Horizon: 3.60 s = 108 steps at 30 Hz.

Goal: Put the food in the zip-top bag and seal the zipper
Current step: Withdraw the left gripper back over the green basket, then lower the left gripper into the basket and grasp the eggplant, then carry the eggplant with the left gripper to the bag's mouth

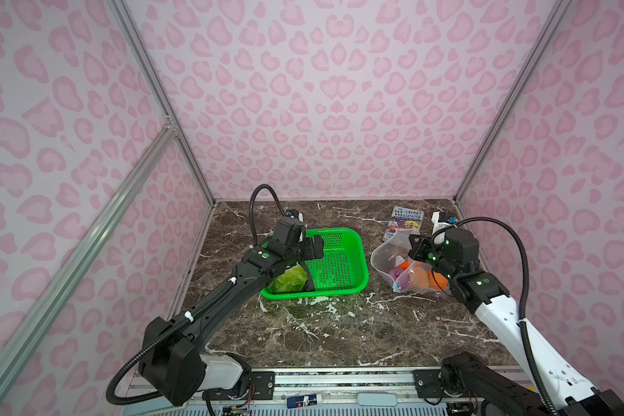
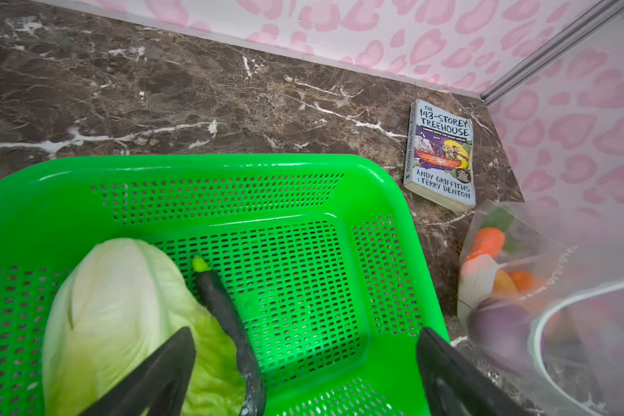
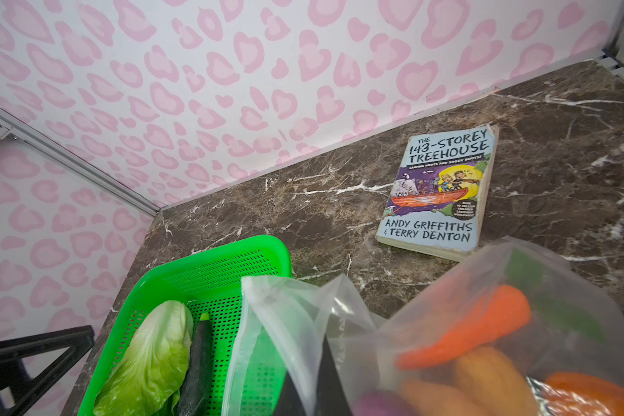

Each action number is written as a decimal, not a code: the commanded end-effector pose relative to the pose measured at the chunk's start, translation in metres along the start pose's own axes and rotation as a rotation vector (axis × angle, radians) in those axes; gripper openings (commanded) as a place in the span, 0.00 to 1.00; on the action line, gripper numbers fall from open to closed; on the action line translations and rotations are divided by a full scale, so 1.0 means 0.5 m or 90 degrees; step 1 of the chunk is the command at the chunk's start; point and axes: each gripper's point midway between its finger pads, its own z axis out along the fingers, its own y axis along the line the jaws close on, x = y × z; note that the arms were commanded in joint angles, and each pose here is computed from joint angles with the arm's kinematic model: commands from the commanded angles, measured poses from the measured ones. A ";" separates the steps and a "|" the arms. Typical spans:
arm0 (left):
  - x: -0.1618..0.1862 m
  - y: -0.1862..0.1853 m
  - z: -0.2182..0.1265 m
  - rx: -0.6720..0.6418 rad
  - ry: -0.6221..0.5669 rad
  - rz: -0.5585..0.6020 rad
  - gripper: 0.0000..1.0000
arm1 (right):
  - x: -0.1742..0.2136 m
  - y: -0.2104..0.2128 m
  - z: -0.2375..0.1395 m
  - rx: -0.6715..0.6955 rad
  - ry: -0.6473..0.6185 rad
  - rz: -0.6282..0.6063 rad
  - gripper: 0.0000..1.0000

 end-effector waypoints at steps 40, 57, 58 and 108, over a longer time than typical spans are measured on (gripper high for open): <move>0.291 0.112 0.150 -0.195 0.358 0.139 0.98 | 0.051 -0.041 0.036 0.019 0.015 0.017 0.00; 0.247 0.055 0.208 -0.151 0.315 0.137 0.99 | 0.032 -0.037 0.021 0.023 0.004 0.011 0.00; 0.250 0.057 0.211 -0.153 0.317 0.139 1.00 | 0.033 -0.038 0.019 0.023 0.004 0.009 0.00; 0.012 -0.240 0.014 0.254 0.030 0.083 0.04 | 0.015 -0.026 0.010 0.004 -0.005 0.019 0.00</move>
